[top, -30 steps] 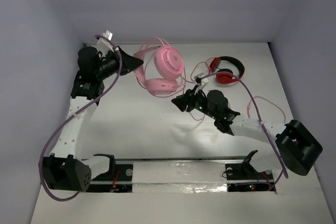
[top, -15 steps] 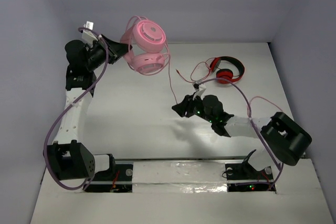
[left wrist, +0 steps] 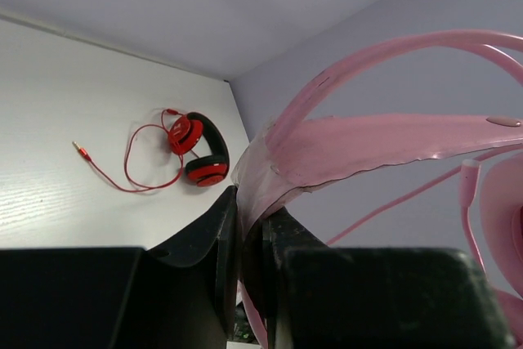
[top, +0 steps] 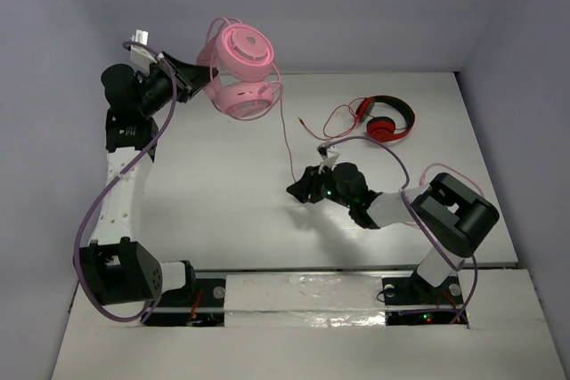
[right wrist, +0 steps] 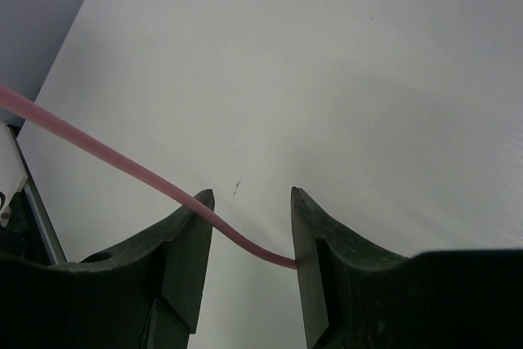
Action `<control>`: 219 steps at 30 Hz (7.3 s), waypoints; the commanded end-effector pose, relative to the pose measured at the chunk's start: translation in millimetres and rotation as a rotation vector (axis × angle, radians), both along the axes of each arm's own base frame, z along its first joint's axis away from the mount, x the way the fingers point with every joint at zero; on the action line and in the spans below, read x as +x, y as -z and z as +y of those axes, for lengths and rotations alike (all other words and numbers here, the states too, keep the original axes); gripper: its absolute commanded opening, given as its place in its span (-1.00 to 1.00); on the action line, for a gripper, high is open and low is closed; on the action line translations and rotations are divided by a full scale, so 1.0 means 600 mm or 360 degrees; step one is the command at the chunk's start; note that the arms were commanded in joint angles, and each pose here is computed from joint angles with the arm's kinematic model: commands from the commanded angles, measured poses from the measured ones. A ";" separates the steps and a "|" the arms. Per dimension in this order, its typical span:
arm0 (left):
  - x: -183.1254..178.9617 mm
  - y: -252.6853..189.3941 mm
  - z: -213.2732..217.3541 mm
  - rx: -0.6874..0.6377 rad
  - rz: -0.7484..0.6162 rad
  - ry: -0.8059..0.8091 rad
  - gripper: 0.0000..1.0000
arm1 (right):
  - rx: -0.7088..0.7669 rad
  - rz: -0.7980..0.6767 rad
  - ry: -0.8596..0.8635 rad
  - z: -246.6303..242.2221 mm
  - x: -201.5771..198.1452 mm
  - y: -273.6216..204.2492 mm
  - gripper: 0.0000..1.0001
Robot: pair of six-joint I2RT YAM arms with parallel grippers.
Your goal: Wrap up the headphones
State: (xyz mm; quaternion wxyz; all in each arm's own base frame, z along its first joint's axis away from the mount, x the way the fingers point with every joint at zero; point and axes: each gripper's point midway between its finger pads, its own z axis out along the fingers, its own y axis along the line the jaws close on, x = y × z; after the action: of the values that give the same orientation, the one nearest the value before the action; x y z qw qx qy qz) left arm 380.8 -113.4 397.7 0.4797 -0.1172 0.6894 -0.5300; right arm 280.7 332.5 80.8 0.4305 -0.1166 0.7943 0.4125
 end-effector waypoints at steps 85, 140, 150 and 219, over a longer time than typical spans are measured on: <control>-0.164 0.355 -0.205 0.1450 0.0187 0.0269 -1.00 | -0.0952 -0.0369 0.0270 -0.127 -0.012 -0.351 -1.00; -0.153 -0.101 -0.097 0.0300 -0.0496 0.0423 -1.00 | 0.0146 -0.0334 -0.0127 -0.027 -0.061 -0.204 -0.33; -0.091 -0.153 -0.045 0.0135 -0.0480 0.0146 -1.00 | 0.0082 -0.0112 -0.0143 -0.029 -0.076 -0.130 -0.23; -0.098 0.323 -0.091 0.1315 0.0274 -0.0260 -1.00 | -0.0693 -0.0346 -0.0227 0.013 -0.146 -0.364 -1.00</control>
State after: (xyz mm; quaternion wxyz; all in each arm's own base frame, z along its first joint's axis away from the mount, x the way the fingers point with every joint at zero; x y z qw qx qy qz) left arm 310.9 -161.0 156.8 0.4242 -0.0313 0.8944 -0.1379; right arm 187.9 360.9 292.3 0.4337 -0.3045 0.8072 0.2600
